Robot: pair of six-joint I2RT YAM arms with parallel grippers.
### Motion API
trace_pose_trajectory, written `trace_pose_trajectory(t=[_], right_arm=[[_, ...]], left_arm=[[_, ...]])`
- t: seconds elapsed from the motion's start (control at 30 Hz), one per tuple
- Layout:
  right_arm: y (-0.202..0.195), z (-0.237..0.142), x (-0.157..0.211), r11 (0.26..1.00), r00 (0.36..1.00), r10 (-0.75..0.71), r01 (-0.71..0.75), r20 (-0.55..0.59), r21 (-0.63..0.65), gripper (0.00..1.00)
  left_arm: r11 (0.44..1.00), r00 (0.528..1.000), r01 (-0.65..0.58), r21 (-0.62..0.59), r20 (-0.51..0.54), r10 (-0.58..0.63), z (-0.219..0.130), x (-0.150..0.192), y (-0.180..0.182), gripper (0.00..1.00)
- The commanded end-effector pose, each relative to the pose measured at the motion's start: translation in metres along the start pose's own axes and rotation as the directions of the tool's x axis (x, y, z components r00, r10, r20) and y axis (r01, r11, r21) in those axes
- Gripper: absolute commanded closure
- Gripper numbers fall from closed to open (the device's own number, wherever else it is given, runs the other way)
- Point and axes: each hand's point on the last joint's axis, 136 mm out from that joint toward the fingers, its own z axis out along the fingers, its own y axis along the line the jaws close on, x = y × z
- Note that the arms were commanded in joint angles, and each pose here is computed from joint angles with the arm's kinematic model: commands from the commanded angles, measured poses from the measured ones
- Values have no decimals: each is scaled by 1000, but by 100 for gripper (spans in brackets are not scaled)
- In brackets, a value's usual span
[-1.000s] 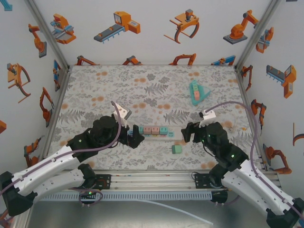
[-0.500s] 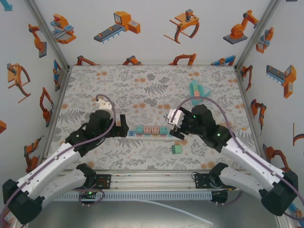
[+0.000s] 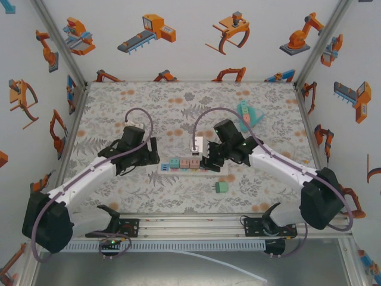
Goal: Pull the plug off the socket
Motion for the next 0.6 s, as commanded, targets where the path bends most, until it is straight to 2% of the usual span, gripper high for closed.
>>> trace_pose_trajectory(t=[0.0, 0.57], right_arm=[[-1, 4, -7, 999, 1000, -7, 8, 27, -36, 48], [-6, 37, 26, 997, 998, 39, -42, -44, -67, 56]], left_arm=[[999, 1000, 26, 43, -18, -25, 7, -7, -12, 24], [997, 979, 28, 74, -202, -13, 46, 32, -19, 33]])
